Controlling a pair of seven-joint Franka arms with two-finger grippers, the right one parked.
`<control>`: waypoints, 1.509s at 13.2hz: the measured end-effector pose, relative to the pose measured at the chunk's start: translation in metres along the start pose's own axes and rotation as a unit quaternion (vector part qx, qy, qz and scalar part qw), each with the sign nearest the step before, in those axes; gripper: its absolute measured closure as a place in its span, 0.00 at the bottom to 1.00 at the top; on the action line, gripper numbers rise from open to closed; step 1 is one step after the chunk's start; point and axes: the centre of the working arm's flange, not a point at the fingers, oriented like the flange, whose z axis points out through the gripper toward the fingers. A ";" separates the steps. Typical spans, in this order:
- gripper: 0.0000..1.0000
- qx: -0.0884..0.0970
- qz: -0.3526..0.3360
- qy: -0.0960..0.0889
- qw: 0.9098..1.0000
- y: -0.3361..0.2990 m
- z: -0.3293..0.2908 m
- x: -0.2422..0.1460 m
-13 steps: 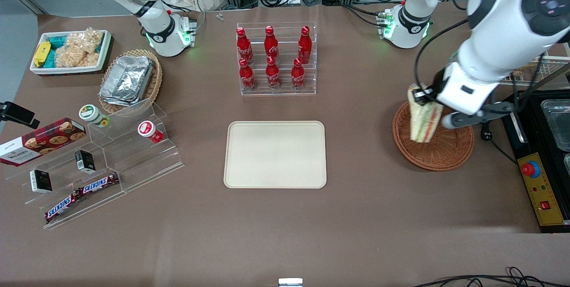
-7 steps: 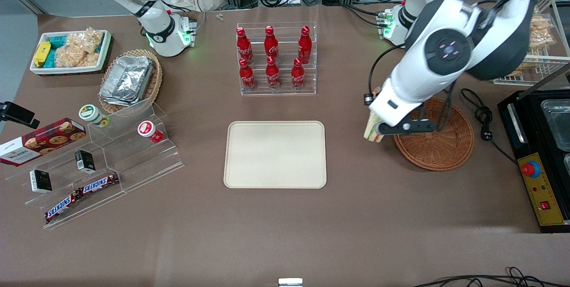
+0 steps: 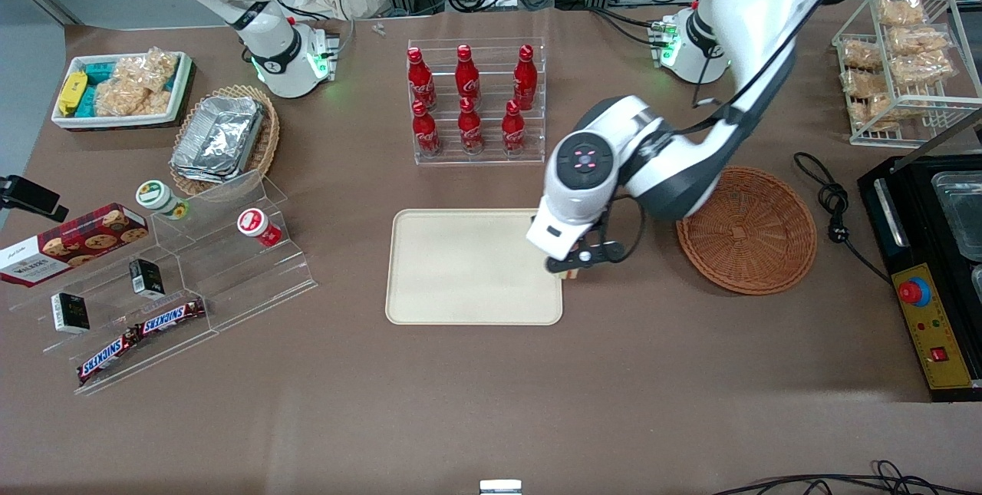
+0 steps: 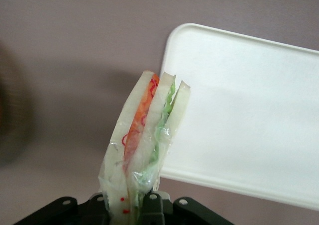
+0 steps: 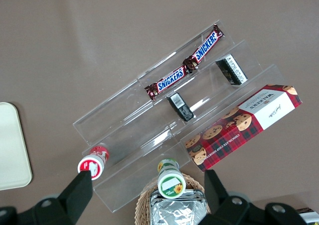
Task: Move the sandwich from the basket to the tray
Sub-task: 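Carry the sandwich over to the cream tray with the left gripper, then lower the sandwich onto the tray and open the left gripper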
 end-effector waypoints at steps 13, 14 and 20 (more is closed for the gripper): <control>0.63 -0.020 0.002 0.014 1.000 0.039 0.098 0.008; 0.52 -0.018 0.005 0.020 1.000 0.039 0.096 0.010; 0.00 -0.019 -0.005 0.060 0.998 0.032 0.050 0.032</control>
